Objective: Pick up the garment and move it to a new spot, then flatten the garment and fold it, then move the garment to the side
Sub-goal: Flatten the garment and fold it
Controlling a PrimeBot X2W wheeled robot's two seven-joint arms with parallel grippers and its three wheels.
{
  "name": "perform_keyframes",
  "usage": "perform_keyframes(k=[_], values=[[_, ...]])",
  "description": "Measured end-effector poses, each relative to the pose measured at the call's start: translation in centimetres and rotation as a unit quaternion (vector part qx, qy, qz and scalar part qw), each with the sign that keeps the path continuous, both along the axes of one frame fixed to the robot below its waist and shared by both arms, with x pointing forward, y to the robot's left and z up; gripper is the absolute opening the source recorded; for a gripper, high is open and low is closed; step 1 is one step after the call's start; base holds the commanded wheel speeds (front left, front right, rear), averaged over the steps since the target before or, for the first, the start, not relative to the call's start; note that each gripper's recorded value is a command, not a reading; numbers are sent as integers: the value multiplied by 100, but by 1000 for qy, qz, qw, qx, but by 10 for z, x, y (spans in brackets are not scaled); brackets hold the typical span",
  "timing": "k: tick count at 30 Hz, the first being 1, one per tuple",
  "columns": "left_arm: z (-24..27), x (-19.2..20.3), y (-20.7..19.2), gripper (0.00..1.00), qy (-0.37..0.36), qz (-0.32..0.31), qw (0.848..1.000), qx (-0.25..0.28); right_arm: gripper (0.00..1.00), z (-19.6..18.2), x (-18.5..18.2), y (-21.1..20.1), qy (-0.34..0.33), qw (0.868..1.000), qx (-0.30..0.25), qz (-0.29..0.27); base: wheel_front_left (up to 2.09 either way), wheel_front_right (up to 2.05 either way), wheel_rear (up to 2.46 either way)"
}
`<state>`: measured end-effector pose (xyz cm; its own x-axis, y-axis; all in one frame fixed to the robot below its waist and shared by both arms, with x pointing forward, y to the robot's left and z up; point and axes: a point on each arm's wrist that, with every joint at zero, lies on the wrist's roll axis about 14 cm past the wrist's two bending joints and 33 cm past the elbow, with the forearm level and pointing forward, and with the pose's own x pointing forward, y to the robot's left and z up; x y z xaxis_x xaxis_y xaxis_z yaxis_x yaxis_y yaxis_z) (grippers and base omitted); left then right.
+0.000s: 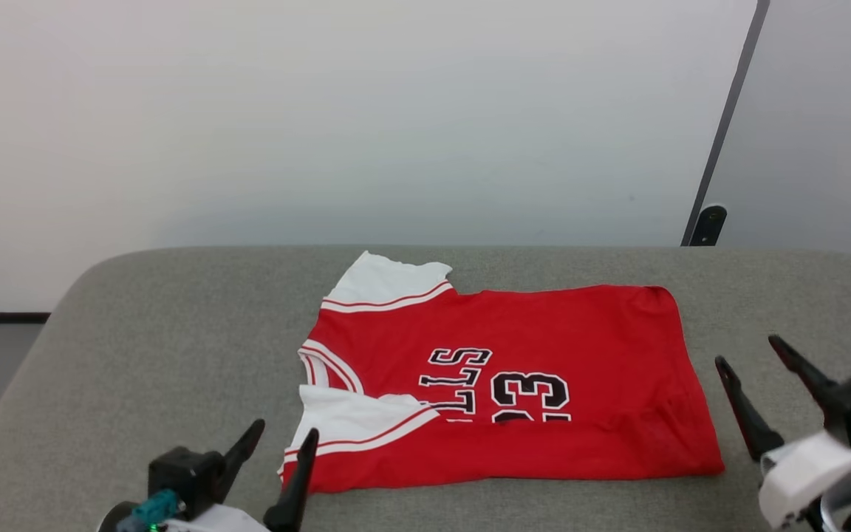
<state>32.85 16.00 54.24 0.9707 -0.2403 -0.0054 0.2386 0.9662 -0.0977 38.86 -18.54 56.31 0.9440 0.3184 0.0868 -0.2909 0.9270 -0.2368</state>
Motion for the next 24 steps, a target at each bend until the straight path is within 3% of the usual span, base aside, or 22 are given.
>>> perform_keyframes(k=[18, 24], values=[[22, -22, 6, 100, -109, 40, 993, -8, 100, -18, -56, -13, -23, 994, 80, -68, 0, 0, 0], [27, -27, -3, 100, -133, 9, 991, -30, 100, -22, -65, -8, -21, 994, 85, -67, 0, 0, 0]])
